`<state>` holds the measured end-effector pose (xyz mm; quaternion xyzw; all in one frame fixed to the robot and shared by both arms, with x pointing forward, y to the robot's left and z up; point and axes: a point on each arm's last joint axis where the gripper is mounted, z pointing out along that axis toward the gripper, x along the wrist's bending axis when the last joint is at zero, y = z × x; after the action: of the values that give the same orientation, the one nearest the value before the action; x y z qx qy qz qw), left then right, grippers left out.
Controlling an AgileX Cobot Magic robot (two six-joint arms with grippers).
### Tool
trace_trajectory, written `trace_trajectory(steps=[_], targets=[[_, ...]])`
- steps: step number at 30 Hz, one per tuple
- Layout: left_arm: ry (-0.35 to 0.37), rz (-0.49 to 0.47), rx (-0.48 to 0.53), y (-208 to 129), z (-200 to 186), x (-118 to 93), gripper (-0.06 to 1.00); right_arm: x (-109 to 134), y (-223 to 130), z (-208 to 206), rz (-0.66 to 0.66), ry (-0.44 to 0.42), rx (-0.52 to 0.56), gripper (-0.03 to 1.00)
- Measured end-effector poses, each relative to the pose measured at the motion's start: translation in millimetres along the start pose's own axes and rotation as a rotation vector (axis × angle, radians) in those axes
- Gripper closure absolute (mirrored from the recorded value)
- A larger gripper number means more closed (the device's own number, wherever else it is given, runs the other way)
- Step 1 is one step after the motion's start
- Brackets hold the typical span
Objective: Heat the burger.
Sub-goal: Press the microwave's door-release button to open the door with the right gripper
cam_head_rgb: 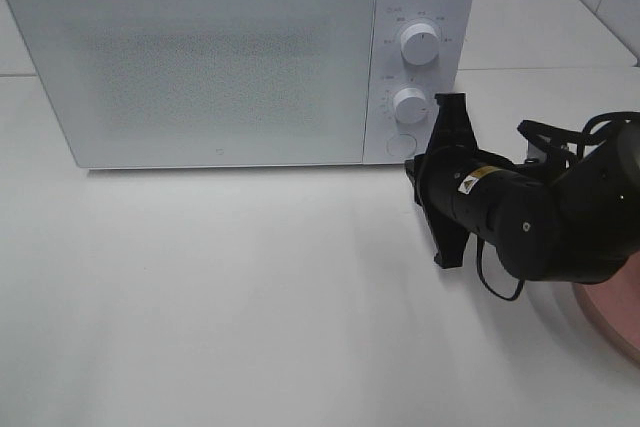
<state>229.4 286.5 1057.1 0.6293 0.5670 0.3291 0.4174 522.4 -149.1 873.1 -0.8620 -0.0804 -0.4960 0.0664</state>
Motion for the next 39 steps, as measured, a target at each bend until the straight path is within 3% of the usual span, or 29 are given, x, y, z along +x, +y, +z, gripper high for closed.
trace_trajectory(steps=[17, 39], targets=[[0.001, 0.000, 0.000, 0, 0, 0, -0.01, 4, 1, 41, 0.007, -0.001, -0.012, 0.96], [0.001, 0.000, 0.000, 0, 0, 0, -0.01, 13, 7, 53, 0.008, 0.008, -0.011, 0.96]])
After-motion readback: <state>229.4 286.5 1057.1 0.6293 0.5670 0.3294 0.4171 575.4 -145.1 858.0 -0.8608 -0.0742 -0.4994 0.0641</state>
